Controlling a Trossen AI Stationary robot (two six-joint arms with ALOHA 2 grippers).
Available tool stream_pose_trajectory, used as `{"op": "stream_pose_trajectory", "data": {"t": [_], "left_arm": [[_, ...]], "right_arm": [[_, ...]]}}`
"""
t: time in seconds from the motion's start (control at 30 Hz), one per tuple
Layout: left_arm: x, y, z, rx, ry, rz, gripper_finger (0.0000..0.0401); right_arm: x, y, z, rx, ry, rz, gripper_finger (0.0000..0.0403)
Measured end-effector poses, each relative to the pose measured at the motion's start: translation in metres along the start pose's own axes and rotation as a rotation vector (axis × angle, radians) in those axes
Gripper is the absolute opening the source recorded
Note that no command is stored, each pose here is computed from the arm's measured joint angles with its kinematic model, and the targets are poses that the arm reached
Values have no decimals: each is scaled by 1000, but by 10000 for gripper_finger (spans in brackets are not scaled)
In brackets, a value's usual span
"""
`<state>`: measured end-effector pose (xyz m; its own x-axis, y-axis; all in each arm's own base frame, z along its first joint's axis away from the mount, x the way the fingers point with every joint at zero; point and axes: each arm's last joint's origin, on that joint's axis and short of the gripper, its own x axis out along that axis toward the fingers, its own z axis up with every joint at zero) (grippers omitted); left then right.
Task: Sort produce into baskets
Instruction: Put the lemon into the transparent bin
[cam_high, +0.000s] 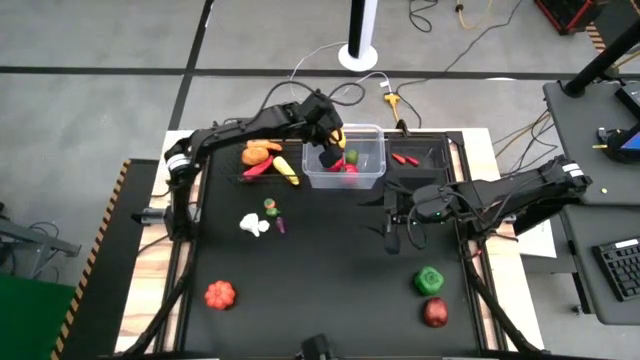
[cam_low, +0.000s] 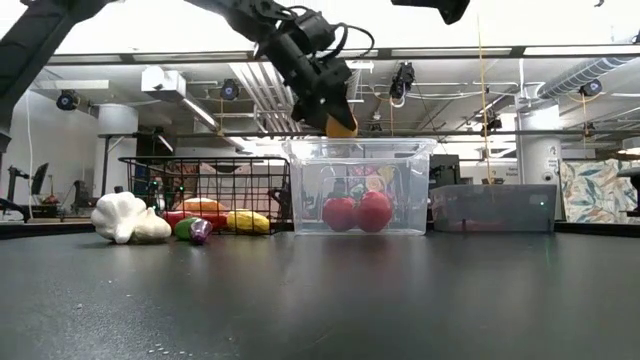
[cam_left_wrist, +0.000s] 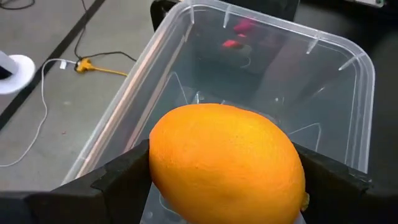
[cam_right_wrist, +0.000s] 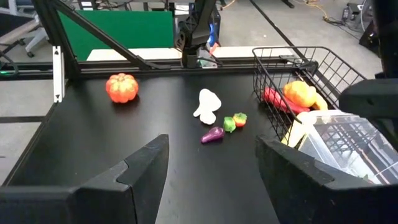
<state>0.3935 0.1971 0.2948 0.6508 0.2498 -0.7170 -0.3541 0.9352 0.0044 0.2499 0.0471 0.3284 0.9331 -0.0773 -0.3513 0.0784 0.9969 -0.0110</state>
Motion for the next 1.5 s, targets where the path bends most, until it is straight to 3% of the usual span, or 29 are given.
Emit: {"op": "stream_pose_trajectory", "data": {"t": [0.37, 0.73, 1.5], "left_arm": [[18, 3, -15, -63, 144, -4, 309], [32, 3, -21, -96, 178, -4, 309], [32, 3, -24, -90, 207, -5, 328]], "right_arm": [[0, 0, -1, 8, 5, -1, 228], [0, 0, -1, 13, 6, -1, 228], [0, 0, -1, 13, 6, -1, 228]]}}
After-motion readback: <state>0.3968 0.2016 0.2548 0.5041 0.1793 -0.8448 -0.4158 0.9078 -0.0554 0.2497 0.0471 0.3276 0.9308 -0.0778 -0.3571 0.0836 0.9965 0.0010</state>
